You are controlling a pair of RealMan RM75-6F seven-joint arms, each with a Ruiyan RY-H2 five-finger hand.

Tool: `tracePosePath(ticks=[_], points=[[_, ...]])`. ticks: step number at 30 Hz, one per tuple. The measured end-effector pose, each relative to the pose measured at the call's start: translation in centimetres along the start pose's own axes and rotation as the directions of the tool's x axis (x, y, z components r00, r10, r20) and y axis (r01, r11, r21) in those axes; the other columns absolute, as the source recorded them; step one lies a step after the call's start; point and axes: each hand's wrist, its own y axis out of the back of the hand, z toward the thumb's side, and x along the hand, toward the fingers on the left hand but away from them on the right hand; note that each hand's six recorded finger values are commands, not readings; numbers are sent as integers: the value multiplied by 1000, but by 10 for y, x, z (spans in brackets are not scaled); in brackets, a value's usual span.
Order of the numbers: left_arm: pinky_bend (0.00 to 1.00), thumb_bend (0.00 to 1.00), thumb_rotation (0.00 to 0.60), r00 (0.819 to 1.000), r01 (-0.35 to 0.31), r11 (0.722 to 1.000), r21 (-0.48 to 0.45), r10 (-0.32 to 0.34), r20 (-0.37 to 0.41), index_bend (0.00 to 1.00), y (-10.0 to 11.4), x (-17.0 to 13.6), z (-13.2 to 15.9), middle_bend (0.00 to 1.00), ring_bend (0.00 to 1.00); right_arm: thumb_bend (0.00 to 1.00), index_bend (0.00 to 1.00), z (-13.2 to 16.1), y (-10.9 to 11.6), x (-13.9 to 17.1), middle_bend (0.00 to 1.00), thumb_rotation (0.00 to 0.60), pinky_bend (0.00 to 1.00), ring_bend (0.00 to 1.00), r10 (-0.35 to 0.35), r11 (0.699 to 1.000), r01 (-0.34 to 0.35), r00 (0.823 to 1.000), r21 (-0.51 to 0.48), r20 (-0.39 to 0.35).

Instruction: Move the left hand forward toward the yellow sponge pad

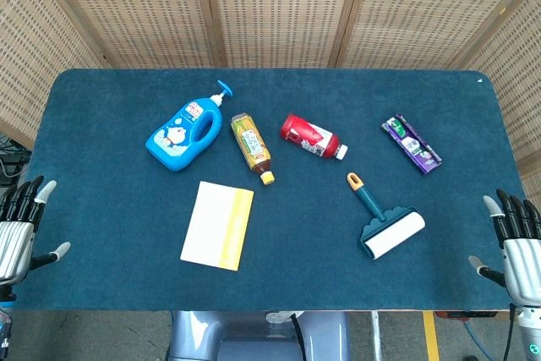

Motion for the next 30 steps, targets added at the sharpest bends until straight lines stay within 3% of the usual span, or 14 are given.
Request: tracePosePath(ticks=[10,11,12,13,14,15,16,17,18,20,21,25,30], points=[[0,0,600,1000,3,1000,-8,-3,31,0,-3,0,6,3,0,0,0,-2,2,0,0,600,0,0,-4,1000,4,1000,-6,5],[3,0,600,999,2,1000,-15,-2,40,0,-3,1,8,80,46,0,0,-2,2,0,0,600,0,0,-5,1000,5,1000,-6,8],[78,0,600,999,0,1000,-25,1,51,0,-2,3,11,262,206,0,0,-3,2,0,0,600,0,0,-6,1000,6,1000,-5,10],[194,0,600,997,-4,999,-43,7,71,0,-2,6,16,406,348,0,0,-4,2,-1,0,600,0,0,-5,1000,6,1000,-4,14],[421,30,600,996,-6,998,-59,11,89,0,-2,8,21,630,585,0,0,-5,2,-2,0,600,0,0,-4,1000,4,1000,-2,18],[670,130,600,994,-4,997,-75,12,108,0,-3,11,26,781,770,0,0,-6,2,-2,0,600,0,0,-3,1000,3,1000,-1,22],[800,241,600,991,3,996,-91,10,136,0,-5,15,34,844,845,0,0,-6,1,-3,0,600,0,0,-2,1000,2,1000,0,26],[912,467,600,988,12,995,-99,3,154,0,-7,18,40,922,925,0,0,-7,0,-4,0,600,0,0,1,1000,-1,999,2,32],[971,706,600,985,27,994,-105,-9,169,0,-10,21,45,972,974,0,0,-8,-1,-5,0,600,0,0,3,1000,-4,999,4,37],[1000,952,600,978,81,989,-123,-56,200,0,-19,27,58,1000,1000,0,0,-10,-3,-8,0,600,0,0,7,1000,-7,999,11,47],[1000,998,600,973,113,985,-131,-83,213,0,-23,29,64,1000,1000,0,0,-11,-3,-9,0,600,0,0,8,1000,-9,999,14,51],[1000,1000,600,933,289,944,-159,-241,268,0,-47,40,95,1000,1000,0,0,-14,-6,-11,0,600,0,0,13,1000,-15,998,25,68],[1000,1000,600,865,477,858,-192,-420,275,0,-75,51,122,1000,1000,0,0,-19,-10,-14,0,600,0,0,23,999,-27,996,37,91]])
